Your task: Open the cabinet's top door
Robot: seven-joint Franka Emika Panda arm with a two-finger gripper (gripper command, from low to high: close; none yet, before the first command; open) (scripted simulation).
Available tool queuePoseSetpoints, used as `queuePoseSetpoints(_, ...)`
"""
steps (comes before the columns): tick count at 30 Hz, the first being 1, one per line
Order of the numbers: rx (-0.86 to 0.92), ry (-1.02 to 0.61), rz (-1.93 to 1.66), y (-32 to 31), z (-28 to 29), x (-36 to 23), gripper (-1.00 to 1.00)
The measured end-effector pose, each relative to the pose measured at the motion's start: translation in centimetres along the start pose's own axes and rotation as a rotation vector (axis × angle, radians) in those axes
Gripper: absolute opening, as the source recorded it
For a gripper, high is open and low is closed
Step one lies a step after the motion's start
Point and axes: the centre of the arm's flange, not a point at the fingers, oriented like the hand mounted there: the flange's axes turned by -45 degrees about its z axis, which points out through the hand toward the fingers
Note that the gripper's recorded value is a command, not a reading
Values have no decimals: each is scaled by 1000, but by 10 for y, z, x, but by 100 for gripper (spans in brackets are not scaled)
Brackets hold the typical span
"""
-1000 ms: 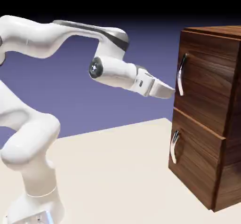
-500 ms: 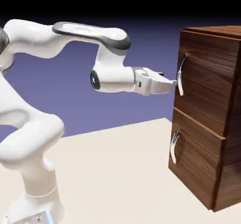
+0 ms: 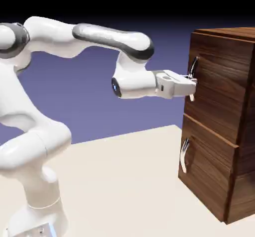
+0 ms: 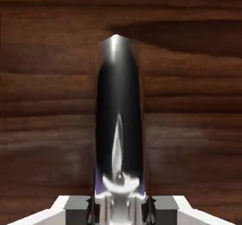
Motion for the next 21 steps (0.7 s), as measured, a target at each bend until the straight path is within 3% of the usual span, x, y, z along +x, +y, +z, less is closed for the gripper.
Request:
queuePoseSetpoints(10,50,1,6,7,-12,0,-100)
queuePoseSetpoints(21,265,2,6,46,-54,0,-100)
